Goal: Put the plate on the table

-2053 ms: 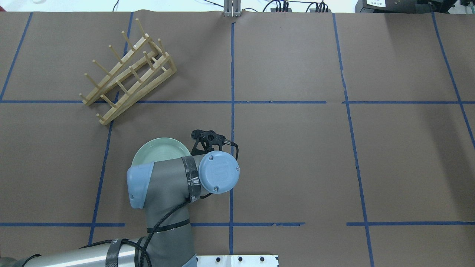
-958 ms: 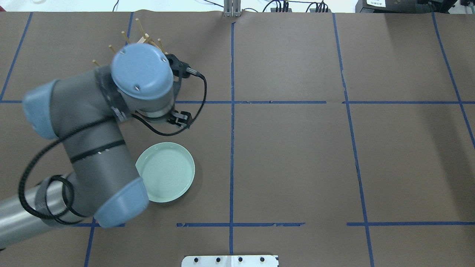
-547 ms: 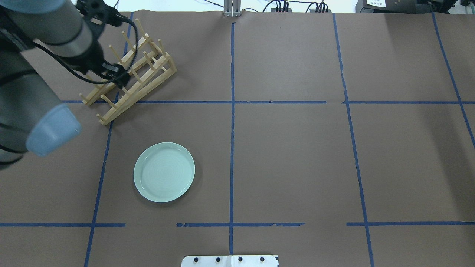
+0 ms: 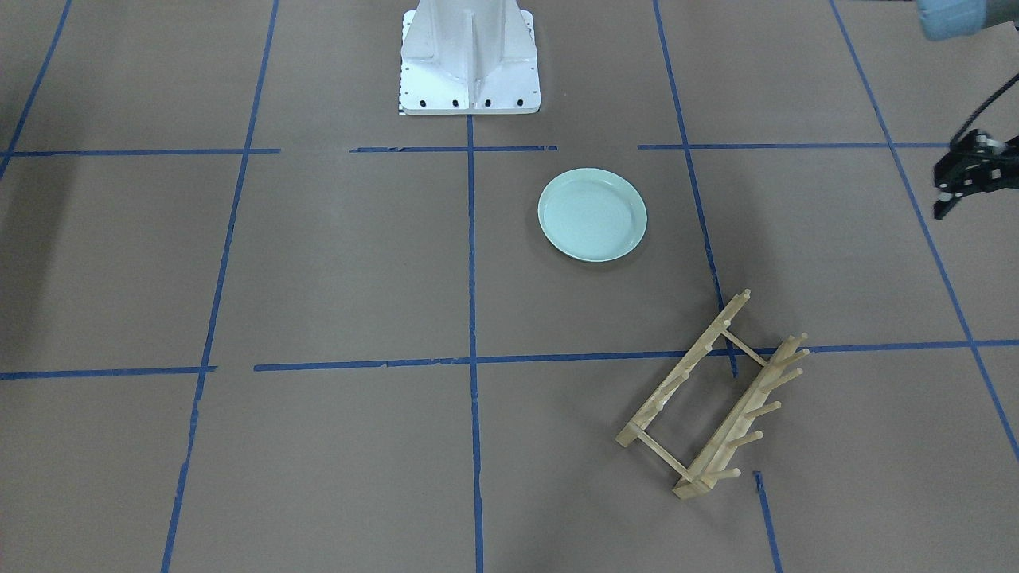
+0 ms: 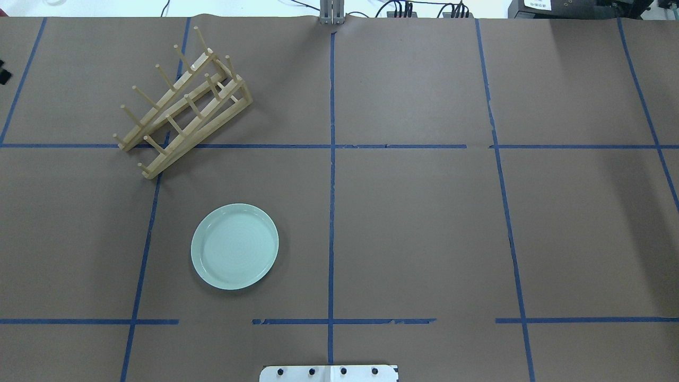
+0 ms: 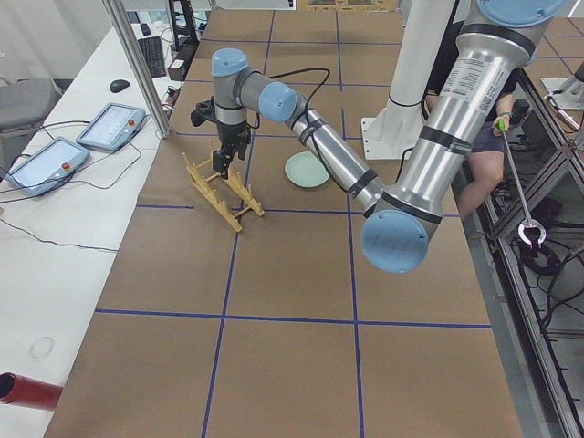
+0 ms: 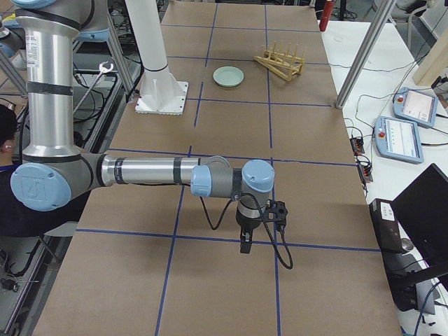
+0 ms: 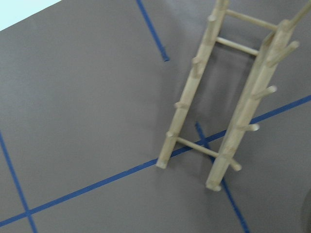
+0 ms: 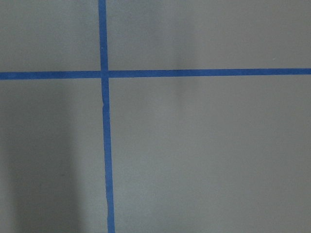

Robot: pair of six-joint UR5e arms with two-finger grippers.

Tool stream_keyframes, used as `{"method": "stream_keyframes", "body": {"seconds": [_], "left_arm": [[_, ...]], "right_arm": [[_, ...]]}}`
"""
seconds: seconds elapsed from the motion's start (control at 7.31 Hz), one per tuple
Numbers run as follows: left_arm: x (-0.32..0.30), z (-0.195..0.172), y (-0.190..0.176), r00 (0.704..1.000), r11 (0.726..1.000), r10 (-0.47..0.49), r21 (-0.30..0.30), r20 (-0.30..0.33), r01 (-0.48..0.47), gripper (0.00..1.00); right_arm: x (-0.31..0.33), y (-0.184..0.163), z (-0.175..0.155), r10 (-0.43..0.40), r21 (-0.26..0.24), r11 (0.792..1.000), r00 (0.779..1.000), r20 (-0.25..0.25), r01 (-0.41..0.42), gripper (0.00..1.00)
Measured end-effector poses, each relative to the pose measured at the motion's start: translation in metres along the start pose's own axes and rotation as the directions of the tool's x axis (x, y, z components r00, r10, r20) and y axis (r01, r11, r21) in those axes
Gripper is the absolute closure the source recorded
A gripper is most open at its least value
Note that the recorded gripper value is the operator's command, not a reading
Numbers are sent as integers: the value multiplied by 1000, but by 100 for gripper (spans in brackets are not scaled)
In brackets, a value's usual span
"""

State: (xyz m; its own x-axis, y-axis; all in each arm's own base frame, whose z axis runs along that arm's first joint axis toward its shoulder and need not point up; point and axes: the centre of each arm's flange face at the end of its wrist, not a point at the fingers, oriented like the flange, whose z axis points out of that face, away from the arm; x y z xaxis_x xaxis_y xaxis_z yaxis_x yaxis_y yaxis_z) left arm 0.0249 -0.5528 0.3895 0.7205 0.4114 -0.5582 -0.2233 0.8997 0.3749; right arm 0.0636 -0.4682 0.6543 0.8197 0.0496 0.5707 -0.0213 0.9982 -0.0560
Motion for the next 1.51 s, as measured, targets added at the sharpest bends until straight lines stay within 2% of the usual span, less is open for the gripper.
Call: {"method": "stream_keyframes", "body": {"seconds": [0.14,0.41,0.68,0.82,1.09,1.23,1.51], "left_arm": [[-50,8,28,1000,1000,-11,14,4,11,0],[-127,48,78,998,998,-63,27,9,63,0],[-179,88,118,990,991,-134,15,-37,135,0],[-188,102,139,983,986,-167,2,-76,168,0],[-194,117,162,973,978,-207,-15,-103,207,0],[-193,116,163,961,967,-255,-18,-104,254,0],[-187,108,159,919,924,-381,-18,-102,381,0]], "right_arm": [[0,0,0,0,0,1000,1000,0,0,0],[0,0,0,-1,0,1000,1000,0,1,0],[0,0,0,-1,0,1000,1000,0,1,0],[0,0,0,-1,0,1000,1000,0,1,0],[0,0,0,0,0,1000,1000,0,0,0],[0,0,0,0,0,1000,1000,0,0,0],[0,0,0,-1,0,1000,1000,0,1,0]]}}
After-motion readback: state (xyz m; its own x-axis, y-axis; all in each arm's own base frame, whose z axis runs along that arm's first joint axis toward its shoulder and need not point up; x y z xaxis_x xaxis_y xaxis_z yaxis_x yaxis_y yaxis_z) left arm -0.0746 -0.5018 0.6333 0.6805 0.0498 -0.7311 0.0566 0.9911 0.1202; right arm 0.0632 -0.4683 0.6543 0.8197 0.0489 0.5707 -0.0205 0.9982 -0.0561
